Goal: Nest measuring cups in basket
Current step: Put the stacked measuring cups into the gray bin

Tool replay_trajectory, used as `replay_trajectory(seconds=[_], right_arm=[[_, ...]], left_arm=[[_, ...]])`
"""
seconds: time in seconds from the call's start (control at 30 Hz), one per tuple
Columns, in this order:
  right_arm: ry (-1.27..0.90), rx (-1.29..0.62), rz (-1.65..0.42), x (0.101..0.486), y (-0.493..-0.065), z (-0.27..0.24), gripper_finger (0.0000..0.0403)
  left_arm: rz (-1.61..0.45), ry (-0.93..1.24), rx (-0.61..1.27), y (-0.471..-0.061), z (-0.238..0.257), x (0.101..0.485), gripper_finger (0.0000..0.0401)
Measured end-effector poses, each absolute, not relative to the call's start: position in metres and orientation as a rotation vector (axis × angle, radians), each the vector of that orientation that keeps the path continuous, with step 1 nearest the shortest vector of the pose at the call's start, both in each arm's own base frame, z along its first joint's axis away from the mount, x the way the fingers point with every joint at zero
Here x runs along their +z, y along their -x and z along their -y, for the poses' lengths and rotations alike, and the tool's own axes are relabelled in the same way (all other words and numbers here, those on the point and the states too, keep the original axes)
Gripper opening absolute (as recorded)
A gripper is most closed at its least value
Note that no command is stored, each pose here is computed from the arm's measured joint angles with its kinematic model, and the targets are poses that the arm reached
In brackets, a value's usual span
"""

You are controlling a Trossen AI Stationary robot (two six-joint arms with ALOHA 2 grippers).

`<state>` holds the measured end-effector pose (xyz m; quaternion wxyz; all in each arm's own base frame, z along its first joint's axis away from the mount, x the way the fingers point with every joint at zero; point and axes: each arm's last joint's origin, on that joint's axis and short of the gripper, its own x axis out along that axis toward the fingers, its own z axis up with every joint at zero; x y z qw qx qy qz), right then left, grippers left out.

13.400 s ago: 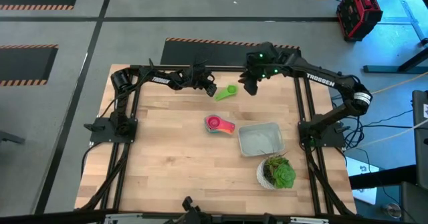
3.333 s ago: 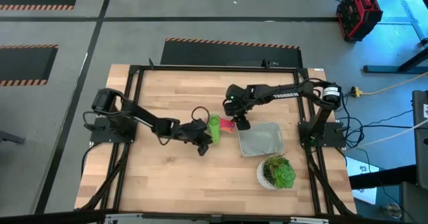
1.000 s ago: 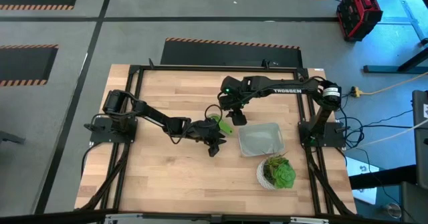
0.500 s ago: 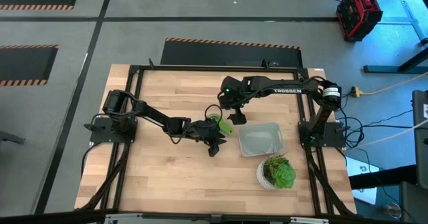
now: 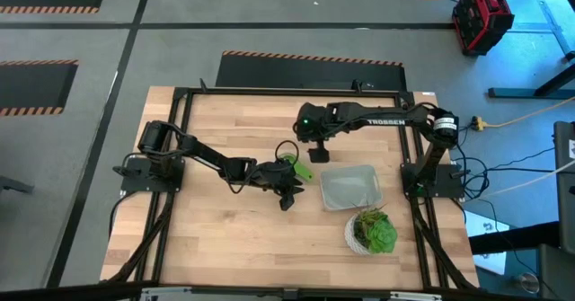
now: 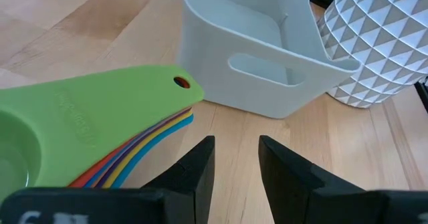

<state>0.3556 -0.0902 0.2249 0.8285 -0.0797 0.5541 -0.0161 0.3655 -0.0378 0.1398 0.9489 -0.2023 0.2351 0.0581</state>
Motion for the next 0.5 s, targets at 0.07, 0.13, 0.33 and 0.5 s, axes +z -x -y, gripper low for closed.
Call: replay_trajectory(seconds=[0.07, 0.13, 0.33, 0.5], right_arm=[[0.155, -0.028, -1.194, 0.224, -0.354, 0.090, 0.0375], [0.133, -0.011, -1.211, 0.227, -0.349, 0.091, 0.0375], [-0.030, 0.086, -1.160, 0.258, -0.321, 0.099, 0.0375], [-0.130, 0.097, -1.080, 0.294, -0.284, 0.114, 0.0375]], left_arm=[[-0.478, 0.412, 0.118, -0.366, 0.038, 0.140, 0.0110], [-0.478, 0.412, 0.118, -0.366, 0.038, 0.140, 0.0110], [-0.480, 0.412, 0.119, -0.366, 0.038, 0.140, 0.0110], [-0.482, 0.411, 0.119, -0.366, 0.038, 0.140, 0.0110]])
